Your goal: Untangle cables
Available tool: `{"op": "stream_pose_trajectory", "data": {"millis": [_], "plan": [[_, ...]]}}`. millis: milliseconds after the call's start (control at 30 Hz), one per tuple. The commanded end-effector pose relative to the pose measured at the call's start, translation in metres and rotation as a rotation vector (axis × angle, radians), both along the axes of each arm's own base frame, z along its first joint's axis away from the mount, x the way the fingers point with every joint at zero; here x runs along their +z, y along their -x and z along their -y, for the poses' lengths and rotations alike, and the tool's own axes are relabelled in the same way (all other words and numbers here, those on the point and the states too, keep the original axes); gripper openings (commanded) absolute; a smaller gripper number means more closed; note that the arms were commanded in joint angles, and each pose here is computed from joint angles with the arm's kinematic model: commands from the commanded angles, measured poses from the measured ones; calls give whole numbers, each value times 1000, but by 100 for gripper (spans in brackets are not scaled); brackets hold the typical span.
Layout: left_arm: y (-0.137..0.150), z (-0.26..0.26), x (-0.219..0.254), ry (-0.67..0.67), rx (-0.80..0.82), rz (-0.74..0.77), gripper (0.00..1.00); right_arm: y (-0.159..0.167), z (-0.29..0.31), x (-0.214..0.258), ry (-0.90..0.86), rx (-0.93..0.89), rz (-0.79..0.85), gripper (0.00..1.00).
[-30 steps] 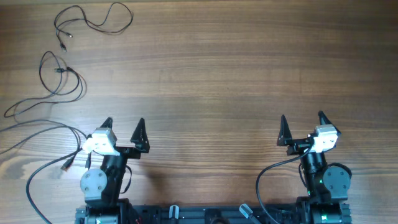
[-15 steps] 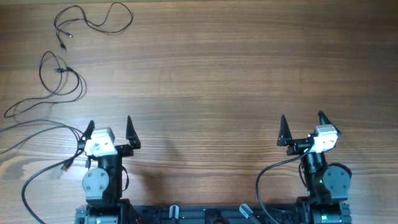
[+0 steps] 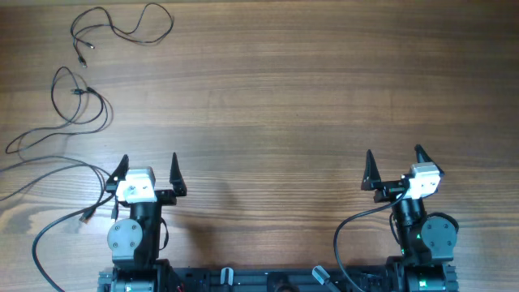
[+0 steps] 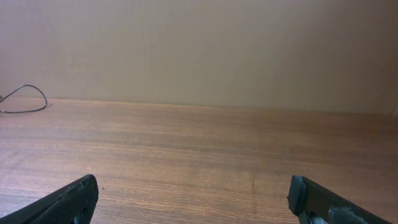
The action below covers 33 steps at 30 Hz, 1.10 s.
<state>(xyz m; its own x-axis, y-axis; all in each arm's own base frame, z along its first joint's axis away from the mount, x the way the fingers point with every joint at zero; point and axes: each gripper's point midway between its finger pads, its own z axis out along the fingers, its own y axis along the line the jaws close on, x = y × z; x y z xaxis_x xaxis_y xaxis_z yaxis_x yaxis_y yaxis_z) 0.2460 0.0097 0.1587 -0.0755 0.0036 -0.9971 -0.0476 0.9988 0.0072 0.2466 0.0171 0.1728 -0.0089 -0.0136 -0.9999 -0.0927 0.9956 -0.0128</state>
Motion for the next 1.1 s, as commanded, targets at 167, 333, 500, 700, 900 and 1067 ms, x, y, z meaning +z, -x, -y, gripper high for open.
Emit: {"op": "stream_pose_trajectory", "data": {"millis": [167, 333, 500, 700, 900, 1067], "plan": [[0, 2, -2, 6, -8, 1, 100, 0, 3, 2, 12, -18, 12, 100], [0, 2, -1, 6, -9, 6, 100, 0, 3, 2, 12, -18, 12, 100], [0, 2, -1, 6, -9, 6, 100, 0, 3, 2, 12, -18, 12, 100], [0, 2, -1, 6, -9, 6, 100, 0, 3, 2, 13, -18, 12, 100], [0, 2, -1, 6, -9, 6, 100, 0, 3, 2, 12, -18, 12, 100], [0, 2, -1, 6, -9, 6, 100, 0, 3, 2, 12, -18, 12, 100]]}}
